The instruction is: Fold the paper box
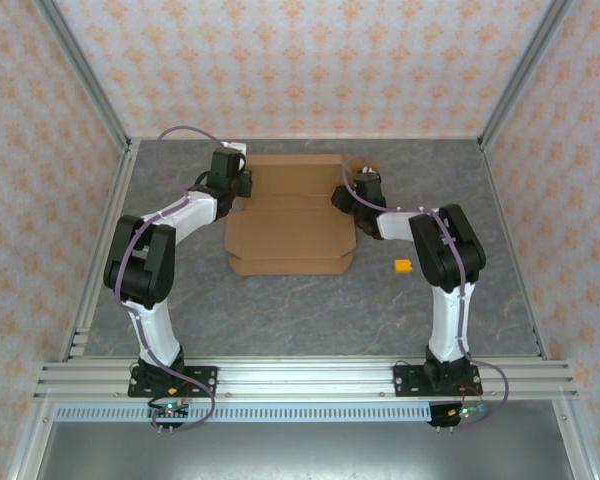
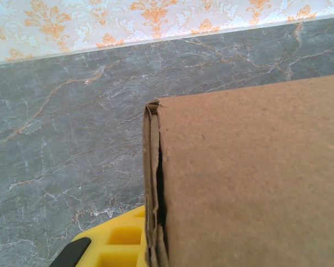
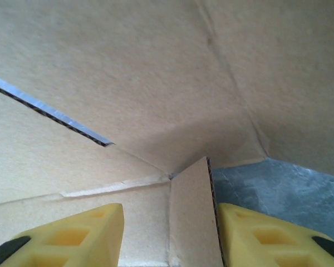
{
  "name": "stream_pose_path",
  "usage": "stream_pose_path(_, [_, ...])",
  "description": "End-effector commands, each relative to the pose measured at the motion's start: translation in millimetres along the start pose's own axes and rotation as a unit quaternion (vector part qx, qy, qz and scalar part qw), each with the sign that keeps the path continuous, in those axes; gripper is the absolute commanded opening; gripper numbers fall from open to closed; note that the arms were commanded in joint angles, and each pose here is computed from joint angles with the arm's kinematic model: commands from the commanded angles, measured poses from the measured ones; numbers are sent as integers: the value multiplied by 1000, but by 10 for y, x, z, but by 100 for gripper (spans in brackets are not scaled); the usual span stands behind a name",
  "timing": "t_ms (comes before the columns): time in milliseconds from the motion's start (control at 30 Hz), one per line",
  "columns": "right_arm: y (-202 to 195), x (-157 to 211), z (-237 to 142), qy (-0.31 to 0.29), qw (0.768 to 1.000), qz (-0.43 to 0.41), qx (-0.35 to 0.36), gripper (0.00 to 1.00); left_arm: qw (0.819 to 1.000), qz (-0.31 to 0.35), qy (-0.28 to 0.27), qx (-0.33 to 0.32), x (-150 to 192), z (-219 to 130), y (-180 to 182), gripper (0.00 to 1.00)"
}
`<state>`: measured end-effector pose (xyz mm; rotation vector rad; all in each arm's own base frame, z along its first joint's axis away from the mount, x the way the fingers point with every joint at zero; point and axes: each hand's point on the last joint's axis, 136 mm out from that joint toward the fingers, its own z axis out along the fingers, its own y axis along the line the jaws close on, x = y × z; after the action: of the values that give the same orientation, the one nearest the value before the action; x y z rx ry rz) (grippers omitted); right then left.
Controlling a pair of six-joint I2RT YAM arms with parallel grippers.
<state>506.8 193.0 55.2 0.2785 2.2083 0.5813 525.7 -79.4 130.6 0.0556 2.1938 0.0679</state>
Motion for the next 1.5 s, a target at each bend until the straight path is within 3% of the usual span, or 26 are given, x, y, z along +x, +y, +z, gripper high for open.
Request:
stream_pose_path(0, [195, -178, -87, -29, 999, -30, -35, 47, 1000, -5, -3, -5, -63, -79, 54, 0])
stream_pose_path(433, [539, 56, 2, -3, 993, -33, -116, 41, 1000, -5, -2, -4, -65, -78, 45, 0])
stream_pose_path(833, [529, 73, 30, 2, 994, -4, -113, 37, 1000, -5, -2, -5, -70, -89, 52, 0])
stream_pose_path(967, [483, -95, -150, -21, 995, -3, -101, 41, 1000, -4, -1, -7, -71, -92, 63, 0])
stream_pose_path(1167, [375, -236, -534, -37, 996, -27, -72, 54, 1000, -6, 0, -12, -65, -86, 90, 0])
stream_pose_path(1467, [111, -459, -1376, -70, 993, -92, -15, 62, 1000, -8, -1, -13, -89, -94, 113, 0])
